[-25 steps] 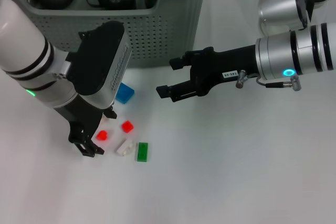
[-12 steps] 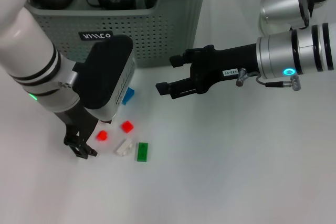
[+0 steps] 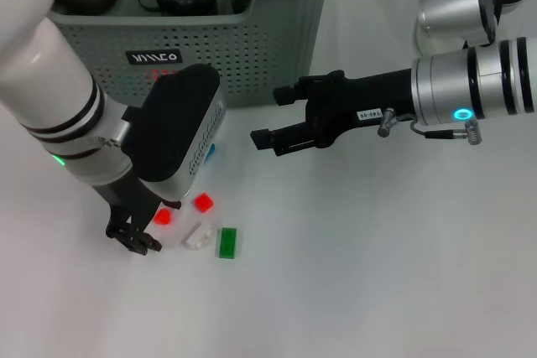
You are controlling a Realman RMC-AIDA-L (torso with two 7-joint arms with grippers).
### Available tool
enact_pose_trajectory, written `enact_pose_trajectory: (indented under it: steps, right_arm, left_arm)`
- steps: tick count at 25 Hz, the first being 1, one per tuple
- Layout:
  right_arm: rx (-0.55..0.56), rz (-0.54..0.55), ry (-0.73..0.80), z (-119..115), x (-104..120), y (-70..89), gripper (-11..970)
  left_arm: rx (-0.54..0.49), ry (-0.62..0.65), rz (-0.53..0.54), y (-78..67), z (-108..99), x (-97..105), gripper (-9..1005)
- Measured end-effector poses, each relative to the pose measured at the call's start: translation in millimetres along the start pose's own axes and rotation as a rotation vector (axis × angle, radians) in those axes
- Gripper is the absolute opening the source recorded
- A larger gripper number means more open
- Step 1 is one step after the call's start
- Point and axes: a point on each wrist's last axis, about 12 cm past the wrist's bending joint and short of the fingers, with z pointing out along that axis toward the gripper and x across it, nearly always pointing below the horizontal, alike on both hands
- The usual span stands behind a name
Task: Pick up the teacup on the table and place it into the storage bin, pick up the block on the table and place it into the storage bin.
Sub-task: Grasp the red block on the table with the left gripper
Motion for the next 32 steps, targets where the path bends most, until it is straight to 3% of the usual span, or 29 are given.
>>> enact_pose_trajectory:
  steps: [3, 5, 32]
  right_arm:
    - [0.0, 0.001, 0.0, 0.2, 0.2, 0.1, 925]
    - [0.0, 0.001, 0.0, 0.3, 0.3, 0.1, 925]
    - [-0.001, 0.01, 0.006, -0.6, 6.7, 1.1, 925]
  left_arm:
    - [-0.002, -0.002, -0.003, 0.1, -0.2, 0.5, 689]
    - [-0.003, -0.002, -0.004, 0.2, -0.3, 0.7, 592]
    - [-0.024, 0.004, -0.013, 2.9, 3.5, 2.9, 533]
